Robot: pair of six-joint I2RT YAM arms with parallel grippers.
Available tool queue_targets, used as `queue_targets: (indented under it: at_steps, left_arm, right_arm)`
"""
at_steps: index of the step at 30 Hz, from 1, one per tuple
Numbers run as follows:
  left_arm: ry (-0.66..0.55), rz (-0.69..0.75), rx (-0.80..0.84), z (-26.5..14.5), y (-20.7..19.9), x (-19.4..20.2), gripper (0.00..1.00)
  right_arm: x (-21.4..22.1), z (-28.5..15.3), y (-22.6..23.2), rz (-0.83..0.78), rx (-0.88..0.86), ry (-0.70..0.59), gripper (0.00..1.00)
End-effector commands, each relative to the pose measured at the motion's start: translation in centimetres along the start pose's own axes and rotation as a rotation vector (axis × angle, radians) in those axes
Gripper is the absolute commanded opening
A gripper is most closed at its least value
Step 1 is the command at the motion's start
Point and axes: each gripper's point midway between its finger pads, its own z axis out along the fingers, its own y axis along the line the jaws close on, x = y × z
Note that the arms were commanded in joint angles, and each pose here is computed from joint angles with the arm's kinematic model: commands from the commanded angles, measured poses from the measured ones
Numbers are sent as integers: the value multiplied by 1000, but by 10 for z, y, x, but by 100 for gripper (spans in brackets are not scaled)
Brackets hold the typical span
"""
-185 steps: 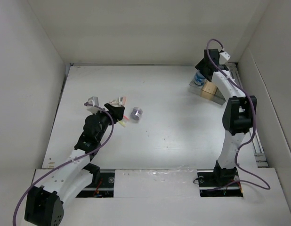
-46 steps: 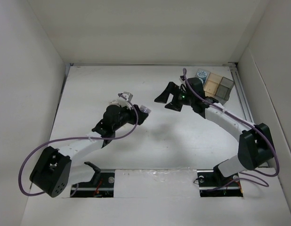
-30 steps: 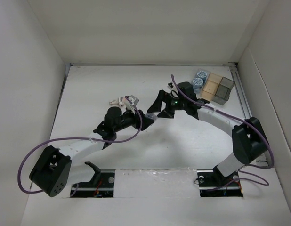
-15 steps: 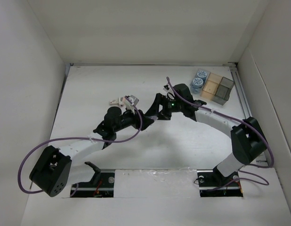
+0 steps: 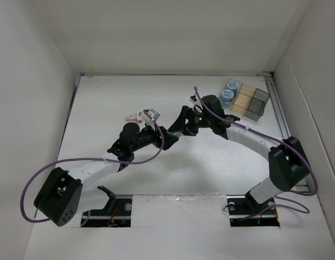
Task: Sort the stationery into containers
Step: Place the stationery in the storage box.
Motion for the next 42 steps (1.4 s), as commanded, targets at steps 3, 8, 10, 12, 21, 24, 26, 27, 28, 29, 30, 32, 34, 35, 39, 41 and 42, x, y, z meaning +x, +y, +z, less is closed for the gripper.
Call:
queue_targets:
  at_steps: [3, 8, 10, 12, 21, 24, 26, 27, 28, 29, 30, 32, 34, 35, 39, 41, 42]
  left_arm:
    - [-65, 42, 39, -1, -10, -19, 75]
    - [-130, 58, 44, -11, -16, -31, 81]
    - [-153, 65, 43, -15, -19, -36, 82]
    - [-176, 60, 33, -18, -19, -43, 82]
    - [-109, -29, -14, -6, -9, -34, 82]
    - [-82, -66, -25, -4, -7, -29, 82]
    - [-82, -81, -50, -5, -5, -31, 81]
    - [-94, -86, -44, -7, -8, -35, 81]
    - [-92, -90, -60, -9, -6, -34, 81]
    - [-96, -101, -68, -10, -5, -35, 81]
    - [-96, -106, -97, -12, -1, -35, 81]
    - [-92, -109, -109, -15, 0, -34, 81]
    - [-99, -112, -136, -17, 3, -37, 81]
    - [-98, -112, -137, -18, 2, -38, 81]
    - [-89, -121, -117, -18, -2, -36, 81]
    - [-77, -124, -113, -17, -1, -33, 80]
    - [-77, -124, -113, -17, -1, -33, 80]
  right_arm:
    - [-39, -21, 14, -45, -28, -155, 42]
    - [-73, -39, 0, -12, 12, -258, 42]
    - [-91, -47, -18, 22, 62, -309, 42]
    - [-111, -59, -22, 31, 81, -368, 42]
    - [-257, -210, -111, 242, 655, -1058, 44]
    - [-275, -245, -152, 324, 851, -1148, 44]
    - [-282, -252, -173, 359, 908, -1165, 44]
    - [-287, -265, -182, 373, 943, -1201, 44]
    - [-294, -273, -183, 378, 954, -1224, 44]
    - [-295, -272, -197, 393, 993, -1212, 44]
    - [-297, -278, -205, 403, 1029, -1225, 44]
    - [-304, -280, -220, 422, 1087, -1215, 44]
    - [-307, -280, -228, 407, 1133, -1209, 45]
    - [-312, -283, -226, 406, 1138, -1219, 45]
    - [-317, -274, -241, 399, 1171, -1180, 45]
    - [-318, -271, -244, 401, 1178, -1172, 46]
    - [-321, -268, -249, 394, 1186, -1163, 46]
